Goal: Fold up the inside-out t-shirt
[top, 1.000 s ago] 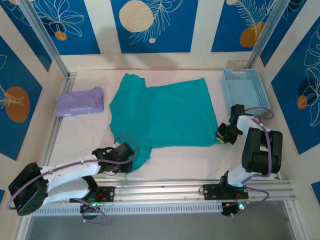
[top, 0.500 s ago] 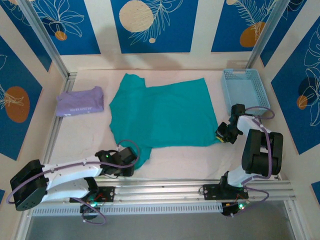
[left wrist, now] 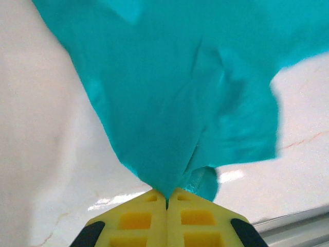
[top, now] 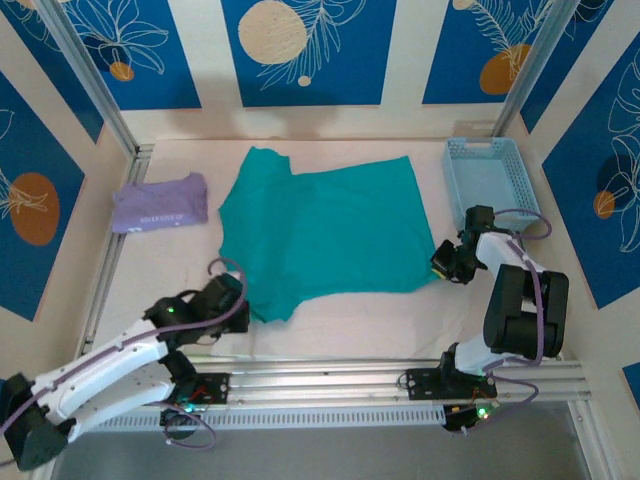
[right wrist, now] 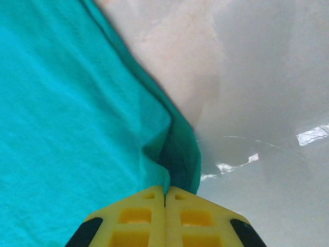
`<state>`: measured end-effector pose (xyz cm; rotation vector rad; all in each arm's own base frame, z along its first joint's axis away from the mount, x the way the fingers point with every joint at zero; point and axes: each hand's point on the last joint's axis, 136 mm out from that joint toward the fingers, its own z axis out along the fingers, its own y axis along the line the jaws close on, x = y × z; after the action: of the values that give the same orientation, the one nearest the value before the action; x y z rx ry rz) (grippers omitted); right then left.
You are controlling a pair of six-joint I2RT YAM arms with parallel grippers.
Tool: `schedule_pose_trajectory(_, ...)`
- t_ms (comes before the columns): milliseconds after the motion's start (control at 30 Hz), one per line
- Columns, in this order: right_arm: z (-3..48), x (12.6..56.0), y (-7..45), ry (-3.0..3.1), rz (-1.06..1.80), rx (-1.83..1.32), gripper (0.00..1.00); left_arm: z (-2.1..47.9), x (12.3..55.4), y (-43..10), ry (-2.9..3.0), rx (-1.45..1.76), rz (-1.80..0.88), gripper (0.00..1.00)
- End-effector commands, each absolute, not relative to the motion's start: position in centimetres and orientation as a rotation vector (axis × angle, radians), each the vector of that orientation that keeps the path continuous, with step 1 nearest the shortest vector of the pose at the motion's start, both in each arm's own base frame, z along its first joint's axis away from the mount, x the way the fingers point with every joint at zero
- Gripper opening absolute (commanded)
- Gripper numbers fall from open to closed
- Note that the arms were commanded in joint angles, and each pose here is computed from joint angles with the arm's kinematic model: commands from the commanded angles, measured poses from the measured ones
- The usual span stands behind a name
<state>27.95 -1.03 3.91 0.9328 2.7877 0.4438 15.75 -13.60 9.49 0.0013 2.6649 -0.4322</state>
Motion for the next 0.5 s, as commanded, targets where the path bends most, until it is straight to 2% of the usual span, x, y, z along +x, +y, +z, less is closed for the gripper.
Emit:
schedule_pose_trajectory(0,6.4,29.5,-0.8,2.727,0.502,0.877,0.05,11.4,17.1,-13.1,2.648,0.024,-0.499,0.00)
schedule_pose_trajectory(267,7.7,33.3,-1.1,2.687,0.542,0.843,0.05,16.5,24.5,-12.7,2.534,0.010,-0.527,0.00)
schedule_pose_trajectory(467,7.5,35.6,-1.1,2.694,0.534,0.814,0.06,17.4,29.0,-11.9,2.520,-0.025,-0.496,0.00)
